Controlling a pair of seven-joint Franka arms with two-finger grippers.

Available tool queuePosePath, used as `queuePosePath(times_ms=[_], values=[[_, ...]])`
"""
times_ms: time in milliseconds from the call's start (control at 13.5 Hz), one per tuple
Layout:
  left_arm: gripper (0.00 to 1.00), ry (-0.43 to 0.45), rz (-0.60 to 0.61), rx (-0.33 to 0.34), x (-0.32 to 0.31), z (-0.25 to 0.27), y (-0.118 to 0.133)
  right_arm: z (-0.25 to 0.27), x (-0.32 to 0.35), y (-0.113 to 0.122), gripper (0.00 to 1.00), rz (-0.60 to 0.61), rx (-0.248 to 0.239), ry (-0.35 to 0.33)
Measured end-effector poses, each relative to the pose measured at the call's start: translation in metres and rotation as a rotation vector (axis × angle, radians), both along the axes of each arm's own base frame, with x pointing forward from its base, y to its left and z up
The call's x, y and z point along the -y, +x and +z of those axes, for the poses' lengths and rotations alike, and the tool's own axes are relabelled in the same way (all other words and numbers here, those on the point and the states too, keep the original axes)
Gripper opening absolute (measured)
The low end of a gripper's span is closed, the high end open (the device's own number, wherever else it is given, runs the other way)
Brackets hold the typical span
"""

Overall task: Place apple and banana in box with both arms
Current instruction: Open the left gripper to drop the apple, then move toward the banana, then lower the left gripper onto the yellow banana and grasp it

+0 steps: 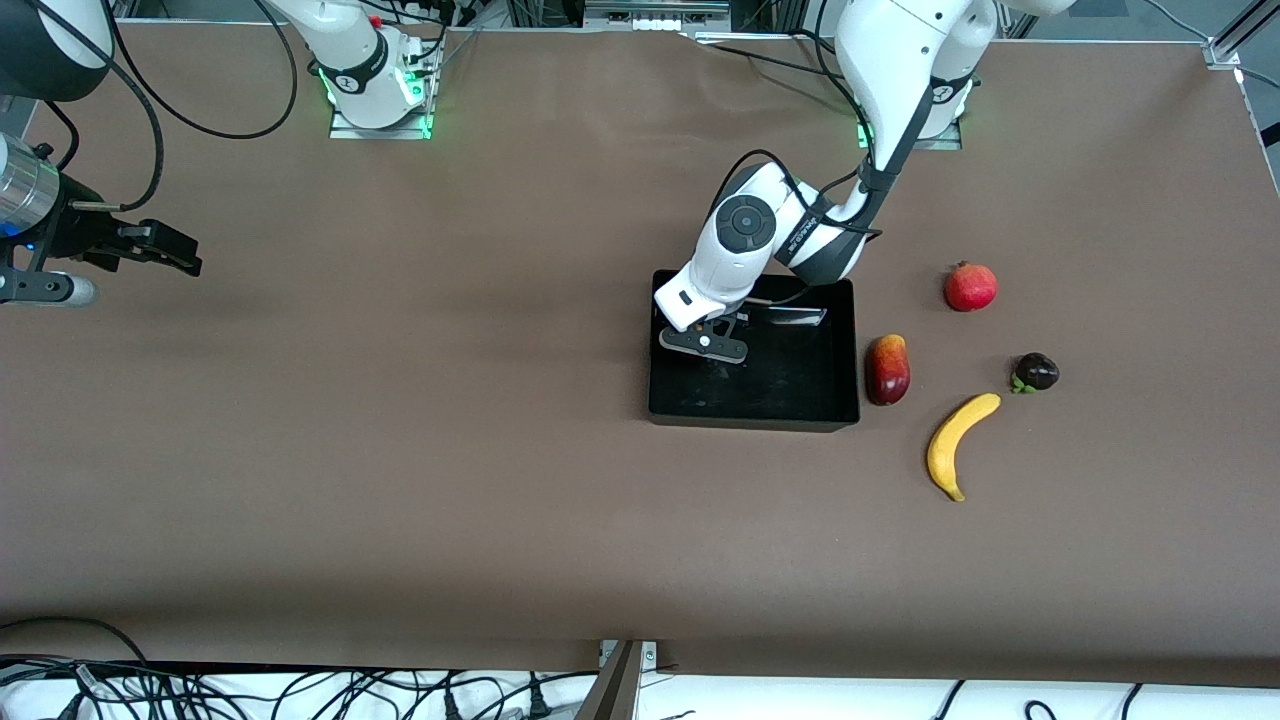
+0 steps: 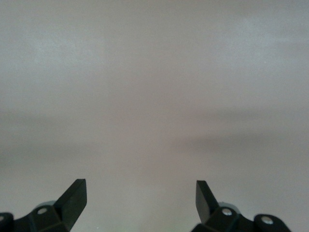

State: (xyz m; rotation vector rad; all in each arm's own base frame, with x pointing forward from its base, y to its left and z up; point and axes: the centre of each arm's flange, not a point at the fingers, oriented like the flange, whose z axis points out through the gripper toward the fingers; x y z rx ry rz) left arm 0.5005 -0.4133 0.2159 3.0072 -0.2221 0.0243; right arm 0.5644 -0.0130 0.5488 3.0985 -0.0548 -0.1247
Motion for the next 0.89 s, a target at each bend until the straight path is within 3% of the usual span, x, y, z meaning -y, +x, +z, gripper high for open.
queuePosePath(times_ms=[148,443,665,887], values=[[0.98,-0.008,0.02,0.024,-0.009,0.016,0.011,0.0,-0.001,0.0,1.0,0.001,0.0,0.0],[1.0,0.021,0.113,0.0,-0.111,0.085,0.066,0.0,-0.002,0.0,1.0,0.004,0.0,0.0],[1.0,0.039,0.001,0.004,-0.242,0.117,0.103,0.0,-0.002,0.0,1.0,0.004,0.0,0.0],[1.0,0.045,-0.145,0.007,-0.344,0.104,0.116,0.0,-0.003,0.0,1.0,0.005,0.0,0.0]])
